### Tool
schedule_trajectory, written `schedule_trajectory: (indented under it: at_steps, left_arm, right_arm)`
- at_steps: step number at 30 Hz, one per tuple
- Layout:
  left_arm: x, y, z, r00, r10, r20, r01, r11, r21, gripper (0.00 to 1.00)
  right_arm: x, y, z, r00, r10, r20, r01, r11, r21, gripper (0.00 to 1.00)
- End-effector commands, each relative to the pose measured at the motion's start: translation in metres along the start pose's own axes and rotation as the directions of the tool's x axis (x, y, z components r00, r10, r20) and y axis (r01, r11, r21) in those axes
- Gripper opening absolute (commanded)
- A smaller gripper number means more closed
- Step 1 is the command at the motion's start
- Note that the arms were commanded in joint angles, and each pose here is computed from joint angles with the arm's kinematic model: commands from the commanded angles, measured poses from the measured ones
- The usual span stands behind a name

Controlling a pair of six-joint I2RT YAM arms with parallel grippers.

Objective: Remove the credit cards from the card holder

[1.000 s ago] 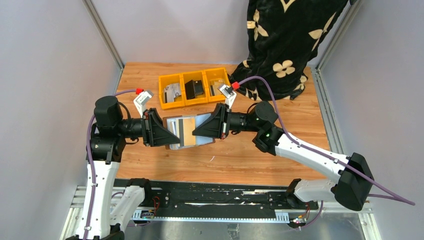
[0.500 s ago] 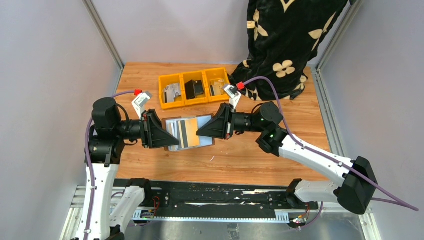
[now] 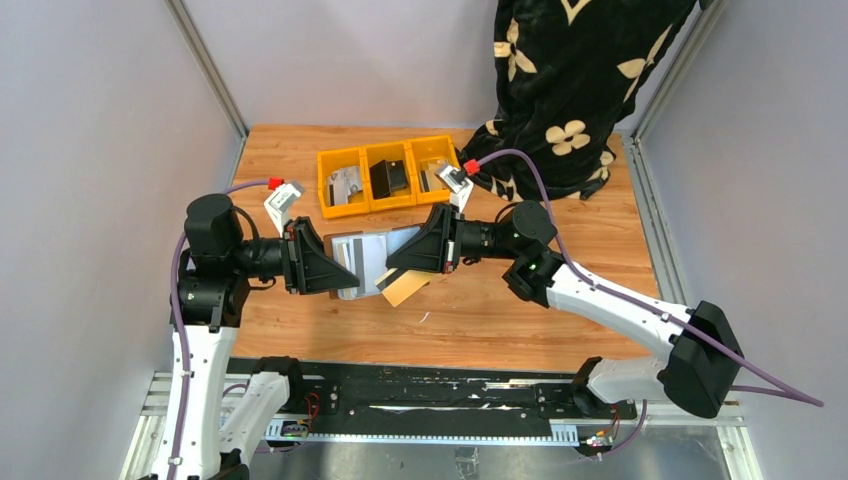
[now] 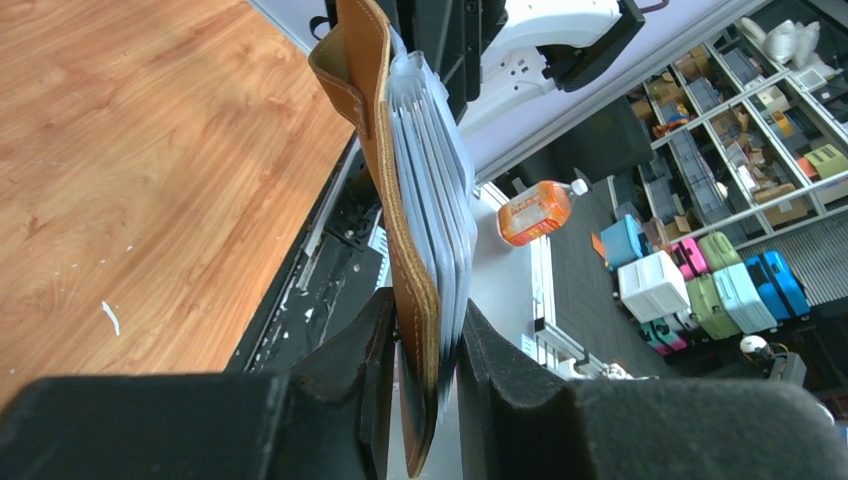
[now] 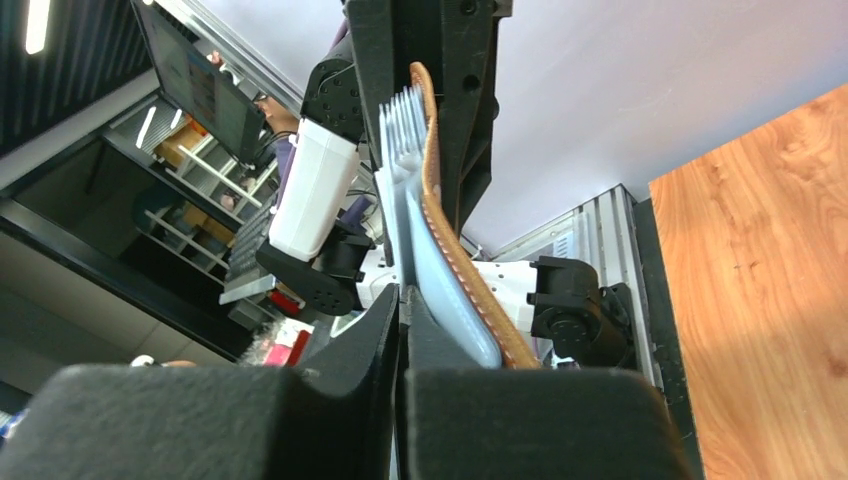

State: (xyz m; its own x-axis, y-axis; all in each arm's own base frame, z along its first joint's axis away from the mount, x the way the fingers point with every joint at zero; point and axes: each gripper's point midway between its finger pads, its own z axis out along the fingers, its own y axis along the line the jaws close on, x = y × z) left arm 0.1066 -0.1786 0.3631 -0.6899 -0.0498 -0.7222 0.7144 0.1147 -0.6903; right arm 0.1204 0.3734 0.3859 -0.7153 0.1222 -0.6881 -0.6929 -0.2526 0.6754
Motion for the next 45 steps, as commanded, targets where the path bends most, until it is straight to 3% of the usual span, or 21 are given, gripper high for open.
schedule_trajectory:
  at_steps: [1,12,20,26,30,37,45]
  left_arm:
    - [-0.006,-0.013,-0.001,0.999,0.051,0.002,-0.051,0.999,0.013,0.11]
    - [-0.023,0.003,0.002,0.999,0.028,0.044,-0.026,0.999,-0.043,0.03]
    - [-0.054,0.07,-0.004,0.984,0.057,0.166,-0.001,0.948,-0.318,0.0]
    - [-0.053,0.117,-0.02,0.988,0.056,0.142,0.027,0.853,-0.521,0.0]
    - [-0.044,0.135,-0.031,0.993,0.058,0.106,0.014,0.816,-0.578,0.0]
    - [-0.022,0.131,-0.033,0.998,0.059,0.012,-0.042,0.823,-0.566,0.0]
    - [-0.018,0.126,-0.029,0.998,0.058,-0.006,-0.053,0.853,-0.519,0.0]
  right_arm:
    - [-0.008,0.017,0.004,0.999,-0.032,0.018,0.033,0.998,-0.054,0.0]
    - [-0.016,0.012,0.0,0.999,-0.017,0.035,0.016,1.0,0.009,0.0]
    - [-0.035,-0.021,-0.022,0.999,-0.003,0.054,-0.005,0.989,0.145,0.0]
    - [-0.069,-0.063,-0.056,0.995,-0.003,0.1,-0.024,0.963,0.27,0.0]
    - [-0.109,-0.119,-0.091,0.983,-0.038,0.178,-0.042,0.904,0.426,0.0]
    - [-0.18,-0.25,-0.134,0.963,-0.192,0.186,-0.007,0.678,0.735,0.0]
    - [-0.233,-0.372,-0.172,0.874,-0.377,0.307,-0.092,0.493,0.865,0.0]
